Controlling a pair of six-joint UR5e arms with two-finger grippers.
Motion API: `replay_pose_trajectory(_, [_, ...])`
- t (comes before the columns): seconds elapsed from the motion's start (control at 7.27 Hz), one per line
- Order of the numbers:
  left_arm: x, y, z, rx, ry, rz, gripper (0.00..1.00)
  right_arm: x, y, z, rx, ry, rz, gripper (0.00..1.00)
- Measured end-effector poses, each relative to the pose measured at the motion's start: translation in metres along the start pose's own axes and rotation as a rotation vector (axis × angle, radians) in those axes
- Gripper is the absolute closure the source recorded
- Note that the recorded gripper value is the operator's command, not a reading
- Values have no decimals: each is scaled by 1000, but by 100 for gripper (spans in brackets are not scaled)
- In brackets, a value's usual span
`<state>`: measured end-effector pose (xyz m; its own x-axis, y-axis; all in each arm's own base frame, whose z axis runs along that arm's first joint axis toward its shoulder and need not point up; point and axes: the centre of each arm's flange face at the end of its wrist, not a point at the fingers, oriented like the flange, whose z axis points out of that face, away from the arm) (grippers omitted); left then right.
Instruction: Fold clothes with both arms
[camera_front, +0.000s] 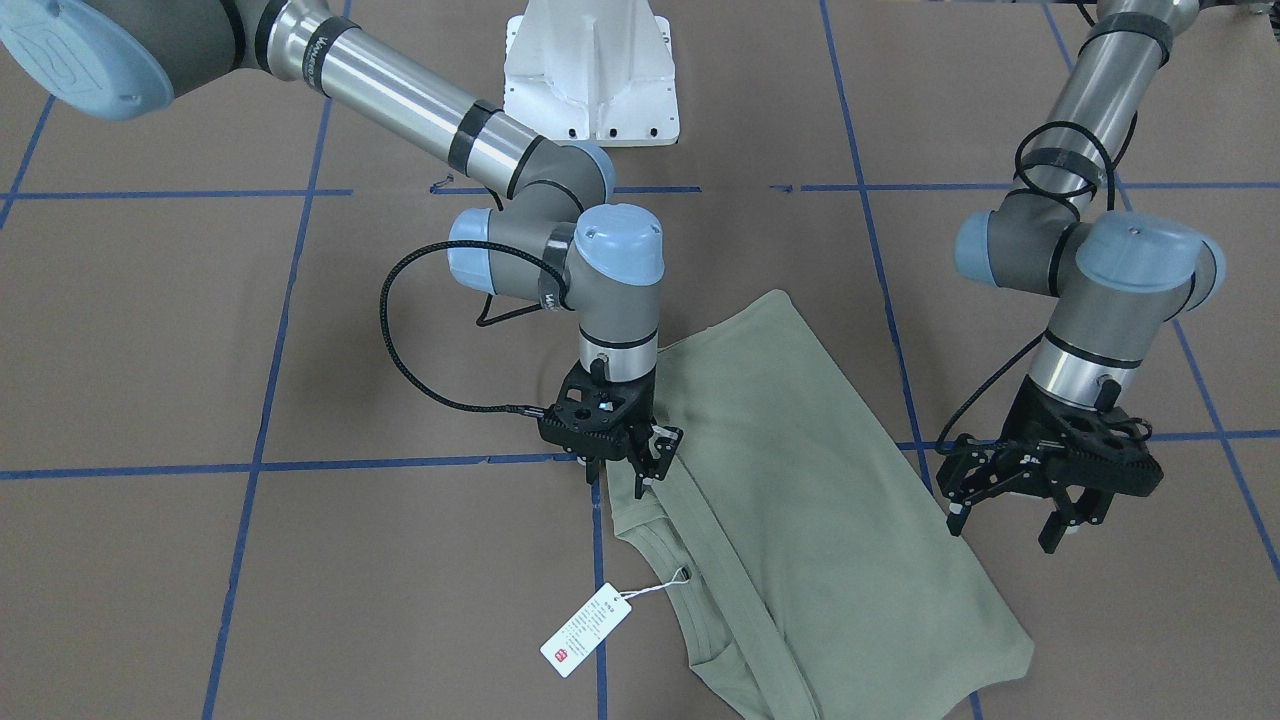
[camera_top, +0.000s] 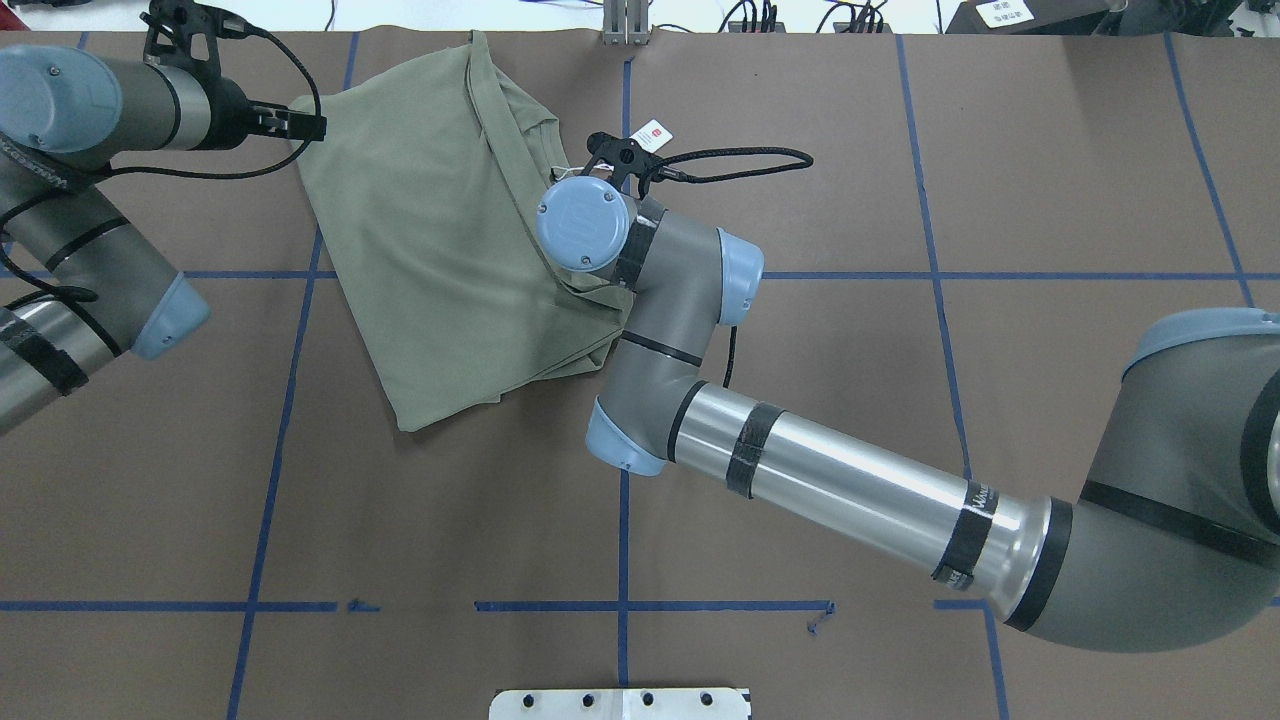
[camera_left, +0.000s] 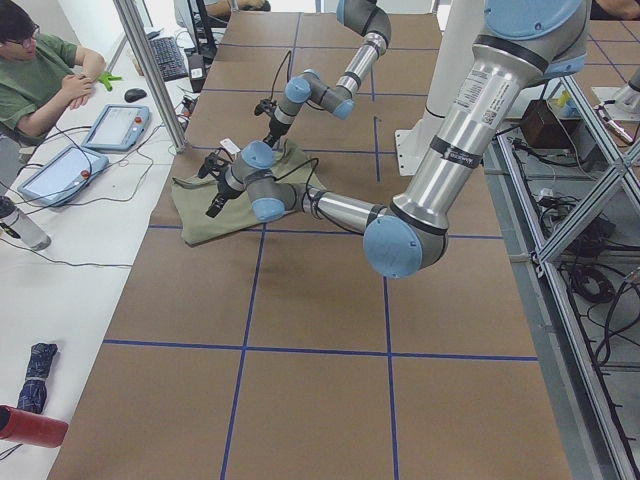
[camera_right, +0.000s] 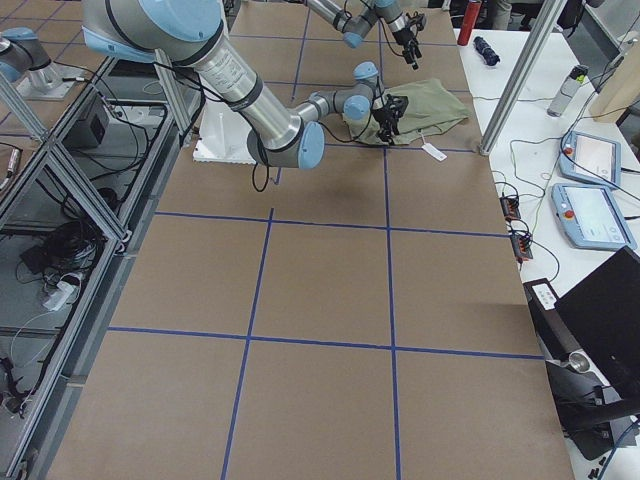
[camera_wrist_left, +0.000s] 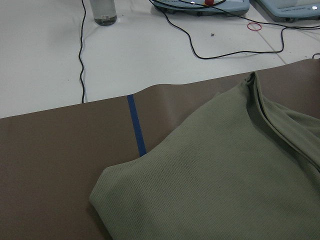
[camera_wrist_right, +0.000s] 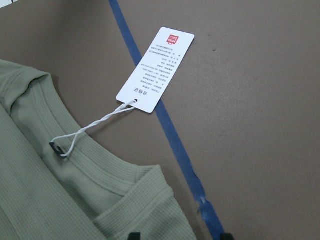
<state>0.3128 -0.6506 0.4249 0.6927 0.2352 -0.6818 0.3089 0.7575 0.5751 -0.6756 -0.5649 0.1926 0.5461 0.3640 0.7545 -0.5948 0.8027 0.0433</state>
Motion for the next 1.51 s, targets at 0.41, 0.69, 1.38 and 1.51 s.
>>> replay_pose_trajectory(0.41, [-1, 0, 0, 0, -1, 0, 0, 1, 10, 2, 8, 4, -14, 86])
replay_pose_trajectory(0.69, [0, 1, 1, -1, 0, 0, 0, 2, 11, 3, 9, 6, -15, 100])
replay_pose_trajectory(1.38, [2, 0, 0, 1, 3, 1, 0, 20, 9, -28, 7, -58, -75, 100])
replay_pose_trajectory(1.51, [3, 0, 0, 1, 4, 2, 0, 45, 18, -44, -4, -67, -88, 100])
